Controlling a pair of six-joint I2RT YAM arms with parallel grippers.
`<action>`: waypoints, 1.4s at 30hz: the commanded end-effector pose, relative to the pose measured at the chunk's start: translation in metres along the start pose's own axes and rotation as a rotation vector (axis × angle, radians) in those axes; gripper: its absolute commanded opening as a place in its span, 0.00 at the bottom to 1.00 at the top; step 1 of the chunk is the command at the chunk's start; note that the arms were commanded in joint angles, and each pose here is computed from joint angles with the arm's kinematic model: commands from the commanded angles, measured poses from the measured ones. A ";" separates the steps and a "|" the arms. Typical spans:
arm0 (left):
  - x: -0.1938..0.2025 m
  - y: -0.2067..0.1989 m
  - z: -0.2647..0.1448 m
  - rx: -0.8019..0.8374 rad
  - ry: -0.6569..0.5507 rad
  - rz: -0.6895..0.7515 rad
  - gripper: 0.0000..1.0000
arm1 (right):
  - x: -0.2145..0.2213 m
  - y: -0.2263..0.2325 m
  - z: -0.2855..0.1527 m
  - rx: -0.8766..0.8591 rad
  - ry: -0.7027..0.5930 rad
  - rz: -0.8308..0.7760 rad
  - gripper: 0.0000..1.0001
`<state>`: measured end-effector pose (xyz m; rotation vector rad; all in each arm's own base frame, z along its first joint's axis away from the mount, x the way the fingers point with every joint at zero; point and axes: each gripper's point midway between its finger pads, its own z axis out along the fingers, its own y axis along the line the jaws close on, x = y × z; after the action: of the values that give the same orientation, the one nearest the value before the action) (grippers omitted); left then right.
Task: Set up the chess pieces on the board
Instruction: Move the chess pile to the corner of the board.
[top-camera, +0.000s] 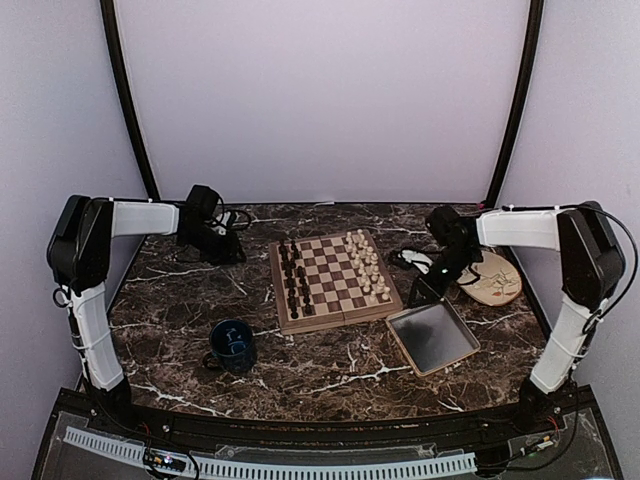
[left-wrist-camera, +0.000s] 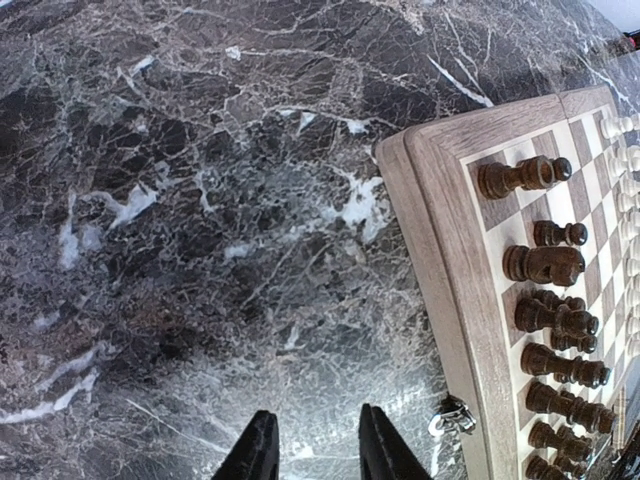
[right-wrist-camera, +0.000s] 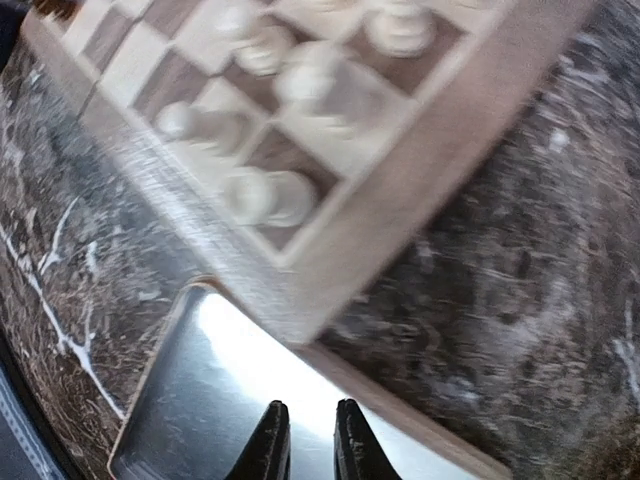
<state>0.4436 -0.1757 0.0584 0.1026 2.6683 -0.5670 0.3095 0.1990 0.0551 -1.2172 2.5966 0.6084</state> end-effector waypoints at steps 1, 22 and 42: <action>-0.012 -0.009 -0.020 0.012 -0.061 0.017 0.29 | 0.005 0.062 0.005 -0.055 0.017 -0.211 0.18; -0.010 -0.007 -0.013 0.015 -0.060 0.022 0.29 | 0.053 0.065 0.040 0.085 0.243 -0.272 0.17; -0.002 -0.014 -0.008 0.041 -0.031 0.027 0.29 | 0.038 0.046 -0.010 0.099 0.114 -0.167 0.19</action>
<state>0.4465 -0.1776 0.0613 0.1102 2.6365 -0.5801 0.2338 0.1818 0.0313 -1.5126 2.6105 0.2847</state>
